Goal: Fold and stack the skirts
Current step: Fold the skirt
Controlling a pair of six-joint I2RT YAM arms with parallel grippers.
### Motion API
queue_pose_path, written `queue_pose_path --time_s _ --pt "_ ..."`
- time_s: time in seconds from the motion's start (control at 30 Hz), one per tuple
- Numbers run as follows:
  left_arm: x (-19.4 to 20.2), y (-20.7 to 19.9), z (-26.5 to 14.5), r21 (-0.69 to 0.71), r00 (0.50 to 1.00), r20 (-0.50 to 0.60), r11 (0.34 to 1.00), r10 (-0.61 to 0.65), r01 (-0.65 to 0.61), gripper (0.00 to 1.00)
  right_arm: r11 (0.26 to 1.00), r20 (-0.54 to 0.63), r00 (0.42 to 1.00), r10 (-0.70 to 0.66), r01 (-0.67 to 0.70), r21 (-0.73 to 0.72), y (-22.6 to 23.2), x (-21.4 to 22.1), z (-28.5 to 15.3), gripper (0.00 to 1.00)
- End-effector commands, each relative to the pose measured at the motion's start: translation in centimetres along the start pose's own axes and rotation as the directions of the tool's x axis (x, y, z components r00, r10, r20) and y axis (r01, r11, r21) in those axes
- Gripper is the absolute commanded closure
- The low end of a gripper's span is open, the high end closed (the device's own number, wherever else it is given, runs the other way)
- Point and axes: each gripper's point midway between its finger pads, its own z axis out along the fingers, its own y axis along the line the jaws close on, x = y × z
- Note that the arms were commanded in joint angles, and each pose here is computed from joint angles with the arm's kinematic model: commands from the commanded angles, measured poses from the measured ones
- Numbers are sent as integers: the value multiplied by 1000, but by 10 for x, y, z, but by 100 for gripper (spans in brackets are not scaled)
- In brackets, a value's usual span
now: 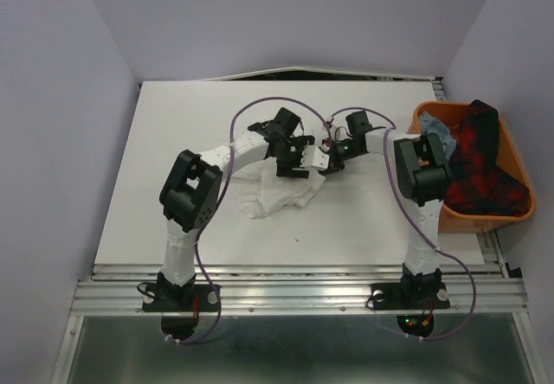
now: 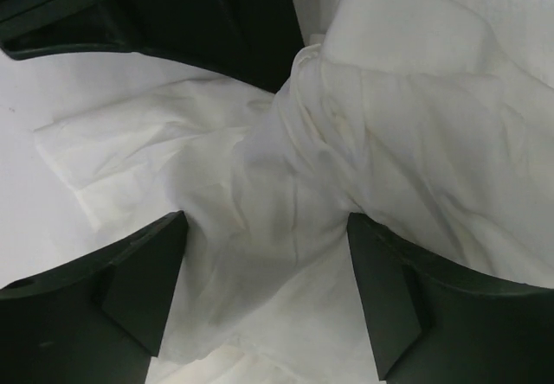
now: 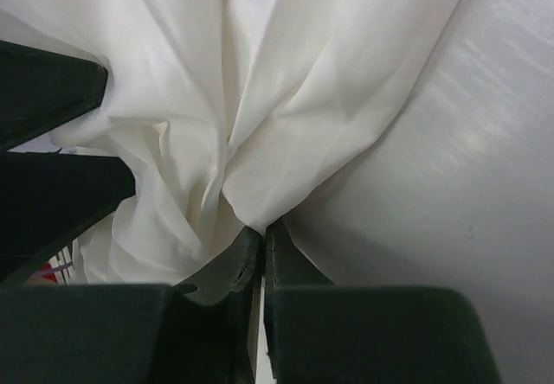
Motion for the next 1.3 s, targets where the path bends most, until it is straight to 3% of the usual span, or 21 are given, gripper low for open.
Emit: queue_pose_path --time_s 0.0,0.07,0.1,0.13,0.2,0.57,0.8,0.87,0.9,0.93,1.0,1.13,1.27 --pt "-20 16 -10 -53 998 10 996 70 -69 25 994 23 996 -84 85 -63 33 -4 -10 99" --pt "-7 15 -5 -30 999 -21 999 25 -25 47 993 24 995 -98 99 -63 36 0 -12 99" --pt "-3 19 -2 -33 1000 -26 999 7 -7 73 993 22 995 -99 100 -58 35 2 -13 99" --pt "-1 23 -4 -40 1000 -21 999 -11 10 86 994 18 995 -98 99 -55 35 6 -13 99" --pt "-2 35 -17 -93 999 5 994 -50 50 99 993 20 994 -107 108 -47 35 8 -15 99" --pt "16 44 -63 -196 994 -53 977 -100 88 100 992 18 993 -119 120 -33 35 14 -18 99" --pt "9 29 -30 -132 993 -35 985 -116 110 100 993 19 993 -113 113 -39 37 14 -18 94" --pt "10 29 -18 -128 992 -34 985 -121 116 100 993 18 994 -104 104 -47 39 15 -19 82" --pt "11 29 -14 -127 991 -35 985 -127 121 100 995 17 996 -93 94 -45 40 16 -19 74" --pt "11 31 -11 -134 991 -28 983 -132 127 100 995 15 996 -89 89 -54 43 18 -21 58" --pt "14 29 -1 -121 989 -24 982 -146 142 100 994 27 997 -67 69 -85 48 18 -30 42" --pt "16 22 10 -95 988 -11 984 -154 152 100 991 27 996 -79 82 -108 50 22 -44 31" --pt "15 18 16 -85 987 10 983 -163 164 100 988 1 996 -85 85 -125 50 31 -61 26"
